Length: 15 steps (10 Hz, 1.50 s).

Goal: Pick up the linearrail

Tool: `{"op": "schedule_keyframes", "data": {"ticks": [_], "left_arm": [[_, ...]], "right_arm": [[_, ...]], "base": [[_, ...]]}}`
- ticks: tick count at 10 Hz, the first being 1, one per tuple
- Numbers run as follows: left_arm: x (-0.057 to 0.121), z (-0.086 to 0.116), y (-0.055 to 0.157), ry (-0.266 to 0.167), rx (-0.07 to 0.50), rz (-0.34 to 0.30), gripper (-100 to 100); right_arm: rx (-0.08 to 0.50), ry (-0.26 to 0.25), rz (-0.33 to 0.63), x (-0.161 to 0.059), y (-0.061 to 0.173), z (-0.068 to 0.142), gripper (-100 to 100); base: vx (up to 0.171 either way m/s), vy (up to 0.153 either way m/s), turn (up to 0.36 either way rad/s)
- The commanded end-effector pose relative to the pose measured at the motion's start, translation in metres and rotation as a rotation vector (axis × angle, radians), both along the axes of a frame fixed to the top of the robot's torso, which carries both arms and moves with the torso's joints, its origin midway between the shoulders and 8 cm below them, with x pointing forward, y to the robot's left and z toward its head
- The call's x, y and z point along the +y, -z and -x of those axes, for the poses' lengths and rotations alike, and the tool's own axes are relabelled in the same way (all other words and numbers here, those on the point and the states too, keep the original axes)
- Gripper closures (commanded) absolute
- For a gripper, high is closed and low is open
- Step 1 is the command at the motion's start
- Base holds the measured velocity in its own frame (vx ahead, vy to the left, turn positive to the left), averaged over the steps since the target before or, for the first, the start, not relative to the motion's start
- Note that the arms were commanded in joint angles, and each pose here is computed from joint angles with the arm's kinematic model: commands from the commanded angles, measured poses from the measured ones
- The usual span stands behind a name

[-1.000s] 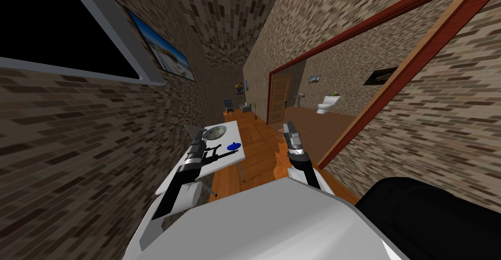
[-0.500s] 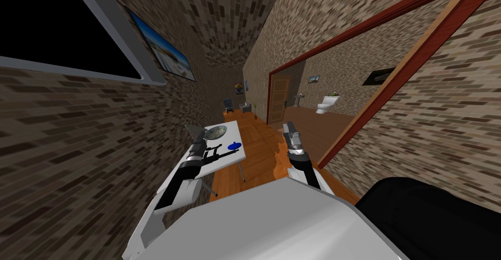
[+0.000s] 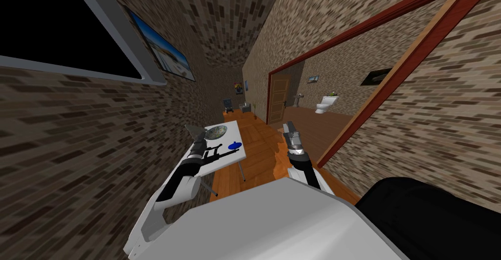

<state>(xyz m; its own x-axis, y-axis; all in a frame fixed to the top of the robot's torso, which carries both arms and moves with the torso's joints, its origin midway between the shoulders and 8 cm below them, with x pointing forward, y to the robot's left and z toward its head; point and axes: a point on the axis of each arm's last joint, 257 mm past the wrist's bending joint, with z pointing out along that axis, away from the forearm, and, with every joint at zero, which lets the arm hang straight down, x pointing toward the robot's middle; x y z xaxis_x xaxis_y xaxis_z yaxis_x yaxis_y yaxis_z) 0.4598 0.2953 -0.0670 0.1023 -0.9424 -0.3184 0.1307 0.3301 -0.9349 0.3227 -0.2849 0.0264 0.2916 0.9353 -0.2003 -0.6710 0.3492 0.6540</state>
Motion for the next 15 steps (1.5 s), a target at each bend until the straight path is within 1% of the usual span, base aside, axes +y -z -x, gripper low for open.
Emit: {"op": "schedule_keyframes", "data": {"ticks": [1, 2, 3, 4, 5, 6, 7, 8, 9, 10, 11, 12, 13, 14, 15], "left_arm": [[0.002, 0.000, 0.009, -0.007, 0.031, 0.003, -100], [0.007, -0.006, 0.013, -0.015, 0.059, 0.004, -100], [0.008, -0.006, 0.019, -0.020, 0.083, 0.007, -100], [0.009, -0.006, 0.022, -0.023, 0.094, 0.007, -100], [0.013, -0.011, 0.026, -0.031, 0.121, 0.010, -100], [0.014, -0.011, 0.033, -0.036, 0.146, 0.013, -100], [0.015, -0.011, 0.035, -0.039, 0.157, 0.014, -100], [0.019, -0.015, 0.040, -0.047, 0.185, 0.017, -100], [0.020, -0.015, 0.046, -0.052, 0.210, 0.020, -100], [0.021, -0.015, 0.049, -0.055, 0.222, 0.021, -100], [0.025, -0.019, 0.054, -0.063, 0.249, 0.025, -100], [0.027, -0.018, 0.061, -0.069, 0.279, 0.028, -100], [0.027, -0.018, 0.063, -0.071, 0.286, 0.028, -100], [0.031, -0.021, 0.068, -0.079, 0.315, 0.033, -100], [0.032, -0.020, 0.074, -0.084, 0.341, 0.035, -100]], "right_arm": [[0.000, 0.000, 0.000, 0.000, 0.000, 0.000, 0], [0.000, 0.000, 0.000, 0.000, 0.000, 0.000, 0], [0.000, 0.000, 0.000, 0.000, 0.000, 0.000, 0], [0.000, 0.000, 0.000, 0.000, 0.000, 0.000, 0], [0.000, 0.000, 0.000, 0.000, 0.000, 0.000, 0], [0.000, 0.000, 0.000, 0.000, 0.000, 0.000, 0], [0.000, 0.000, 0.000, 0.000, 0.000, 0.000, 0], [0.000, 0.000, 0.000, 0.000, 0.000, 0.000, 0], [0.000, 0.000, 0.000, 0.000, 0.000, 0.000, 0], [0.000, 0.000, 0.000, 0.000, 0.000, 0.000, 0], [0.000, 0.000, 0.000, 0.000, 0.000, 0.000, 0], [0.000, 0.000, 0.000, 0.000, 0.000, 0.000, 0], [0.000, 0.000, 0.000, 0.000, 0.000, 0.000, 0], [0.000, 0.000, 0.000, 0.000, 0.000, 0.000, 0], [0.000, 0.000, 0.000, 0.000, 0.000, 0.000, 0]], "base": [[-0.003, 0.006, 0.000], [-0.010, 0.012, -0.024], [-0.008, 0.013, -0.017], [-0.002, 0.008, 0.002], [-0.003, 0.014, -0.027], [-0.003, 0.015, -0.019], [-0.002, 0.007, 0.000], [-0.003, 0.011, -0.034], [-0.004, 0.013, -0.022], [-0.003, 0.006, 0.004], [-0.002, 0.012, -0.034], [0.000, 0.014, -0.024], [0.001, 0.006, 0.002], [-0.001, 0.011, -0.035], [0.000, 0.012, -0.025]]}}
